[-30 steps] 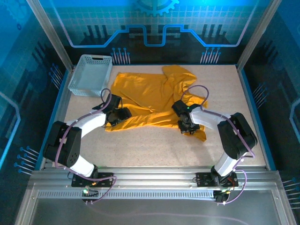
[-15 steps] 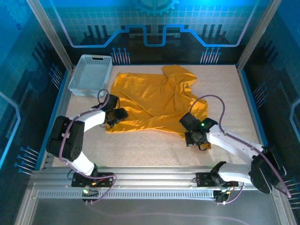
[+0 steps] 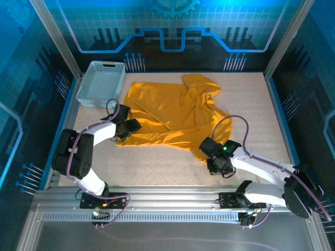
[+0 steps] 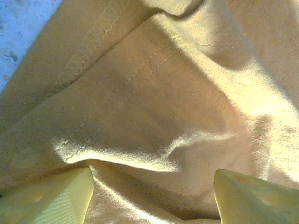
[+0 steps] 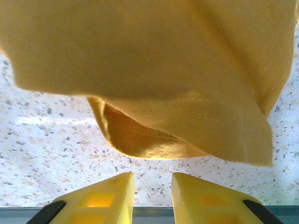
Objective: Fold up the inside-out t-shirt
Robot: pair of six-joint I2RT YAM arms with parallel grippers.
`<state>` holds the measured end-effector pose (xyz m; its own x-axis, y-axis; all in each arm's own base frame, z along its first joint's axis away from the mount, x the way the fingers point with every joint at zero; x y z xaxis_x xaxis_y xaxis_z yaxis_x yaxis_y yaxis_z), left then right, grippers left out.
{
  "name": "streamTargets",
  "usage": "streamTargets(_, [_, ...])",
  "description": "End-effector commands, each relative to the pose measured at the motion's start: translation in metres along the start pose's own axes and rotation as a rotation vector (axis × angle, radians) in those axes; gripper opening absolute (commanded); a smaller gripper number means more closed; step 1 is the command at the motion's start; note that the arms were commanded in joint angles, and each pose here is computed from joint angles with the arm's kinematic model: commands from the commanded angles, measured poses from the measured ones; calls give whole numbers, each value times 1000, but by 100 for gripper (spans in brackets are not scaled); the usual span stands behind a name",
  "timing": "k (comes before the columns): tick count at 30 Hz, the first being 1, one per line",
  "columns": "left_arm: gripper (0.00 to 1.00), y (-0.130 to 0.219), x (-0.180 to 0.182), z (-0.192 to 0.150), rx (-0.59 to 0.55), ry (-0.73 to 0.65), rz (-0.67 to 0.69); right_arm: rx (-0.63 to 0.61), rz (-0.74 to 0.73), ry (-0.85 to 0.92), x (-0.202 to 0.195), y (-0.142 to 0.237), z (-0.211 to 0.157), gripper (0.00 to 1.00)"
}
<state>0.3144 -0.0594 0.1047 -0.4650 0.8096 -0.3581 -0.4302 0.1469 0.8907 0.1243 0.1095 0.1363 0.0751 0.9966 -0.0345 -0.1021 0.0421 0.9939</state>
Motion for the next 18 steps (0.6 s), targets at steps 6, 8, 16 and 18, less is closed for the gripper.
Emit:
streamTargets(6, [71, -1, 9, -4, 28, 27, 26, -70, -6, -10, 20, -9, 24, 36])
streamTargets(8, [71, 0, 9, -5, 28, 23, 24, -94, -16, -8, 22, -9, 29, 36])
streamTargets(16, [71, 0, 8, -4, 25, 23, 17, -134, -3, -25, 29, -18, 42, 35])
streamTargets(18, [71, -1, 8, -5, 26, 25, 18, -139, -5, -29, 30, -20, 46, 35])
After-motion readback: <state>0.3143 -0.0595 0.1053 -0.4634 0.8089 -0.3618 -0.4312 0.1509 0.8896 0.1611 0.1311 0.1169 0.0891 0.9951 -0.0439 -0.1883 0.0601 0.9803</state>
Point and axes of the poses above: each hand's point on the last joint's axis, 136 mm out from that joint toward the fingers, its own y axis back along the fingers, its own x axis along the line the jaws close on, z = x × y, the point moved 9 cm from there along y, back along the fingers, and after that the axes turned 5 degrees about -y, right-handed, at the moved point
